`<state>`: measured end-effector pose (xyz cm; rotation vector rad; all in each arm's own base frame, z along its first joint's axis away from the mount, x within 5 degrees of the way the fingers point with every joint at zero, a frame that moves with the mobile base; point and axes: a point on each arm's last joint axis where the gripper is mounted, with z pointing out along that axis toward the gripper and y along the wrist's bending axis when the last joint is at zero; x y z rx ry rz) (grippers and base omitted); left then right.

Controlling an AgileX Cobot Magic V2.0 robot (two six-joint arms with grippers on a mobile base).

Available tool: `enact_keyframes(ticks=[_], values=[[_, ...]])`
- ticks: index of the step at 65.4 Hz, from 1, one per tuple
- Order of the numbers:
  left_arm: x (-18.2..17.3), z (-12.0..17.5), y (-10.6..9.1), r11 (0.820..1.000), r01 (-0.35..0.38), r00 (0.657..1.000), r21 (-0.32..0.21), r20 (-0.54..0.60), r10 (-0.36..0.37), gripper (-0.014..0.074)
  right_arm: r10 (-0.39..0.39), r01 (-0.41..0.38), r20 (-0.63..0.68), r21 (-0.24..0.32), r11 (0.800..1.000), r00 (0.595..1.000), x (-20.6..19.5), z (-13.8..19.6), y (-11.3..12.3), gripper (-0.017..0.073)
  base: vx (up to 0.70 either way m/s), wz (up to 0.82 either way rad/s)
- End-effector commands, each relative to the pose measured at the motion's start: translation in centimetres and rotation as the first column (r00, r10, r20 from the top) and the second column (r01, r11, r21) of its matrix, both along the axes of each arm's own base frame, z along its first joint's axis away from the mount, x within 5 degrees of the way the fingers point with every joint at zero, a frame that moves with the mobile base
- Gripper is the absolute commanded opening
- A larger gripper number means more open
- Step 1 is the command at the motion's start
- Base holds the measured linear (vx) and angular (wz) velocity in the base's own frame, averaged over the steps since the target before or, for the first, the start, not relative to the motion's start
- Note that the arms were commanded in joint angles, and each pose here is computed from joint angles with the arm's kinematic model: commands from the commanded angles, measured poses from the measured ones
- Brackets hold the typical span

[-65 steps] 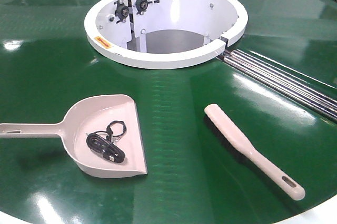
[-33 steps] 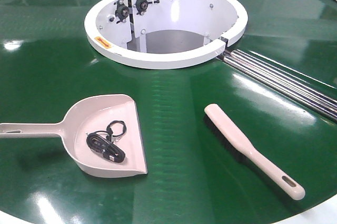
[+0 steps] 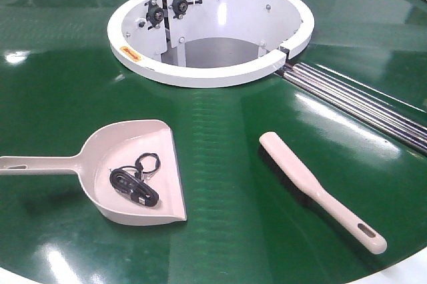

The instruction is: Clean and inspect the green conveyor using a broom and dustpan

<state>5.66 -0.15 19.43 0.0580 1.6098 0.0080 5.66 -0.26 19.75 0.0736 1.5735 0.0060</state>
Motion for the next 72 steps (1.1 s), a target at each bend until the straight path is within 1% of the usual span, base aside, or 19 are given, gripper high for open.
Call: enact_keyframes(ticks=[1,10,13,72], values=[[-0.07,0.43,-0.04,1.0,0.004,0.997,-0.012,0.076,-0.003,-0.0006,0.006,-0.006,0.093,0.0,1.0,0.996,-0.1,0.72,0.06,-0.0009,0.0,0.0],[-0.07,0.43,-0.04,1.0,0.004,0.997,-0.012,0.076,-0.003,-0.0006,0.065,-0.063,0.092,-0.023,0.998,0.994,-0.1,0.72,0.38,-0.0009,0.0,0.0],[-0.07,0.43,-0.04,1.0,0.004,0.997,-0.012,0.076,-0.003,-0.0006,0.073,-0.071,0.092,-0.023,0.997,0.993,-0.1,0.72,0.43,-0.0009,0.0,0.0],[-0.07,0.43,-0.04,1.0,0.004,0.997,-0.012,0.076,-0.003,-0.0006,0.073,-0.071,0.089,-0.022,0.997,0.993,-0.09,0.69,0.43,-0.0009,0.0,0.0]])
